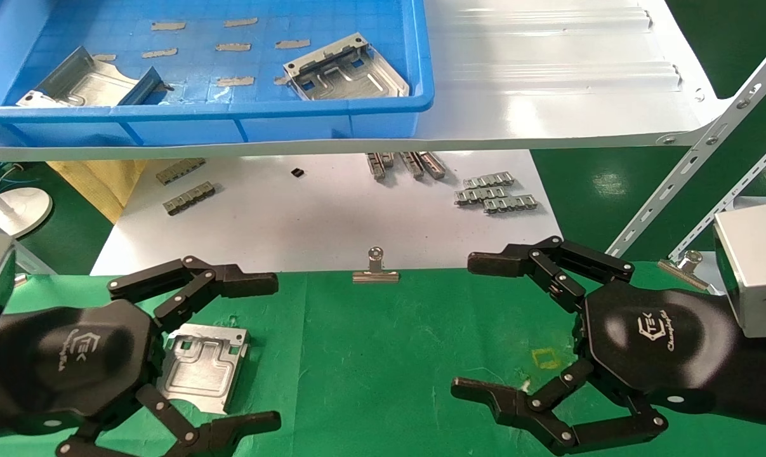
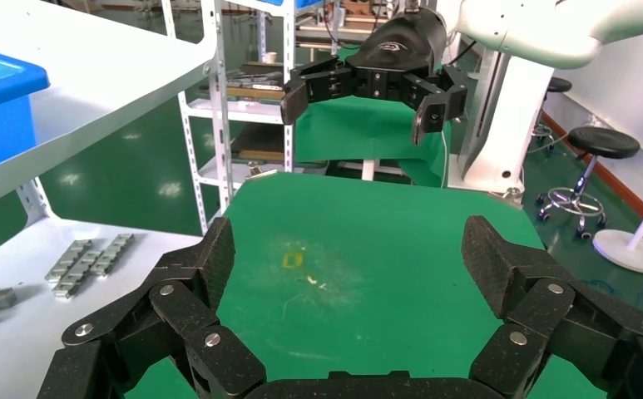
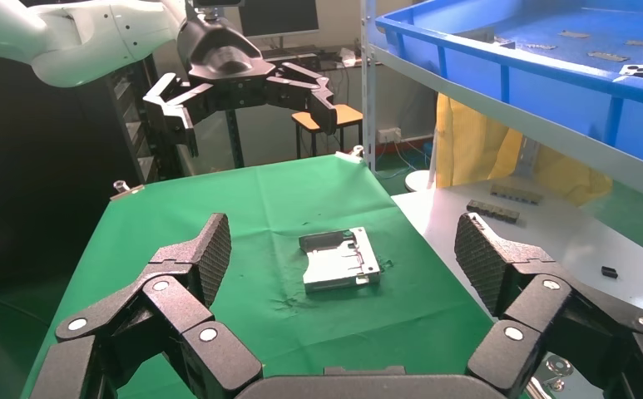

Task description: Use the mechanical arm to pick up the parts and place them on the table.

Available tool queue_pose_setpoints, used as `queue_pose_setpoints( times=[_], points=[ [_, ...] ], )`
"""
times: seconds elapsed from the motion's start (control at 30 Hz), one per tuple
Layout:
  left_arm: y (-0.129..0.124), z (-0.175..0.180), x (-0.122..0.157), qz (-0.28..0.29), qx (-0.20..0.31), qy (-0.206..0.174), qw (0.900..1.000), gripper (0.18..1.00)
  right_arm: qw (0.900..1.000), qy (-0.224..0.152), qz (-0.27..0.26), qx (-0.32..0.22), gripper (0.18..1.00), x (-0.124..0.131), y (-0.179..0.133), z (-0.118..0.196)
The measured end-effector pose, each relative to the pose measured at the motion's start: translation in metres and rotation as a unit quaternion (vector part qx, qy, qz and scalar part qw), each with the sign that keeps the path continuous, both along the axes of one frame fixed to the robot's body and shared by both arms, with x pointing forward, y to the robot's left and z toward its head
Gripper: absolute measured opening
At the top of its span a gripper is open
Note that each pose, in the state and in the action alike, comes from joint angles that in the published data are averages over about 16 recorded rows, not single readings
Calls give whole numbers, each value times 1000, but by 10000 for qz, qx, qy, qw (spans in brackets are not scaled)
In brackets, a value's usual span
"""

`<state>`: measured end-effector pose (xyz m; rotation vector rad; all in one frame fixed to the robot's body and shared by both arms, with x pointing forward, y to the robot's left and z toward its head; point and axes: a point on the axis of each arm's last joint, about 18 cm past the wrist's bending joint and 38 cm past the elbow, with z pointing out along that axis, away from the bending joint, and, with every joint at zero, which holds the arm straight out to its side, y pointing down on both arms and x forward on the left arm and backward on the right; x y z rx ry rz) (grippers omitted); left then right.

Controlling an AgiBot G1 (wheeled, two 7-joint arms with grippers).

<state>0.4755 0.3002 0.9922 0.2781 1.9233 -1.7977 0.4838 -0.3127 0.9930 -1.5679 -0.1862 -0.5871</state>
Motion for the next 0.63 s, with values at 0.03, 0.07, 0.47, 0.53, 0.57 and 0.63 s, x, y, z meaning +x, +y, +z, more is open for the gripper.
queue_pose_setpoints(
  times=[0.03,0.07,0.47,0.53,0.57,0.63],
  points=[
    [0,0,0,1,0,0,10000,1001,10000,0,0,0,1000,0,0,0],
    [0,0,0,1,0,0,10000,1001,10000,0,0,0,1000,0,0,0],
    [0,0,1,5,2,2,10000,1001,10000,0,0,0,1000,0,0,0],
    [0,0,1,5,2,1,10000,1001,10000,0,0,0,1000,0,0,0],
    [0,0,1,5,2,1,10000,1001,10000,0,0,0,1000,0,0,0],
    [0,0,1,5,2,1,10000,1001,10000,0,0,0,1000,0,0,0]
  ],
)
